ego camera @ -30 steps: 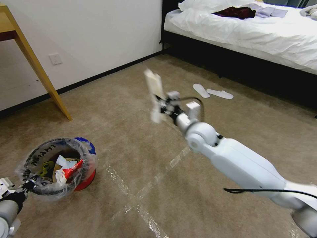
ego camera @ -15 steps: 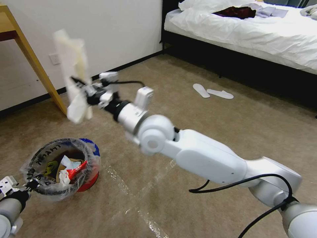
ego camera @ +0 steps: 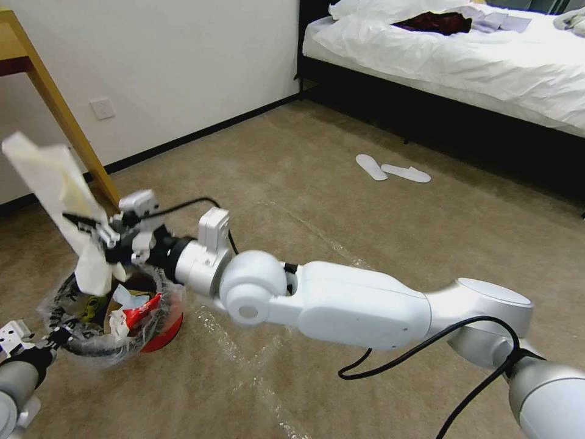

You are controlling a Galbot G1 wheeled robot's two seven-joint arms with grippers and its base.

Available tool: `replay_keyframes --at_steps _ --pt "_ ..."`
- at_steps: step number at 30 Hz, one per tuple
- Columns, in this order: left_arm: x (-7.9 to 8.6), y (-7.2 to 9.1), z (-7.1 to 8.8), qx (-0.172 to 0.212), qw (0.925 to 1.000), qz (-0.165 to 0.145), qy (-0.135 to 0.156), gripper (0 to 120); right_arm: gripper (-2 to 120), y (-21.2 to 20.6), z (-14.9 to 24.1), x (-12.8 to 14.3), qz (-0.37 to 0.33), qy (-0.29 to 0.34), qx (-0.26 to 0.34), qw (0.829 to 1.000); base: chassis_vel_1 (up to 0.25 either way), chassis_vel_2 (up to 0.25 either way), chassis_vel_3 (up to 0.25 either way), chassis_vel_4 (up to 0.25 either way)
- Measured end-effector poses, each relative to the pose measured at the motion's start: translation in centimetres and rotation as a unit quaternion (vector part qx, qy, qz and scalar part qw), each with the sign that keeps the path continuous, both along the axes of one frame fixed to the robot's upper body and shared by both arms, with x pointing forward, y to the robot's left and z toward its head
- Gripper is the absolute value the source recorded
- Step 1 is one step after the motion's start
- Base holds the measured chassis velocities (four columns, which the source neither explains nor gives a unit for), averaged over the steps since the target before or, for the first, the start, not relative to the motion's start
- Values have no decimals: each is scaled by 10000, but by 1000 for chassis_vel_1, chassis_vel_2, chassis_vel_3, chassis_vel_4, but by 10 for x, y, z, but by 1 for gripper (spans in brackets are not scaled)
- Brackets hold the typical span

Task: Pick up the trash bin and place the garbage on the floor into it.

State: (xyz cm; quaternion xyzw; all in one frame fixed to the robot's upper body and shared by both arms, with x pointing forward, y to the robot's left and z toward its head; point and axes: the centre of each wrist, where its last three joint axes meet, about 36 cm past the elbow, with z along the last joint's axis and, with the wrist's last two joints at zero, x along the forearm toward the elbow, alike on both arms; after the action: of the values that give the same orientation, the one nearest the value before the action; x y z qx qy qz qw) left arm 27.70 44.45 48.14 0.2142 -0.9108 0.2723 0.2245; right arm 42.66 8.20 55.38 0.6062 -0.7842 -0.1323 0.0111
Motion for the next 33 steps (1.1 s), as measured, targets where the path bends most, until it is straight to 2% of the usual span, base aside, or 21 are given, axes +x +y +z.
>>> replay_keyframes --at_steps 6,16,19,25,33 --pt "-1 -2 3 -31 10000 -29 -17 0 0 15 -34 8 -93 -174 -418 9989 0 0 0 0" --pt "-4 -5 6 -53 10000 -47 -59 0 0 41 -58 2 -81 -244 -624 9977 0 0 0 0" --pt "-7 -9 7 -86 9999 -52 -78 0 0 52 -77 4 -154 -380 -720 9966 0 0 0 0" --pt "-9 -13 7 -119 9999 -57 -108 0 0 63 -89 5 -203 -431 -762 9960 0 0 0 0" --pt "-10 -13 7 -131 9998 -57 -105 0 0 56 -94 8 -247 -527 -851 9947 0 0 0 0"
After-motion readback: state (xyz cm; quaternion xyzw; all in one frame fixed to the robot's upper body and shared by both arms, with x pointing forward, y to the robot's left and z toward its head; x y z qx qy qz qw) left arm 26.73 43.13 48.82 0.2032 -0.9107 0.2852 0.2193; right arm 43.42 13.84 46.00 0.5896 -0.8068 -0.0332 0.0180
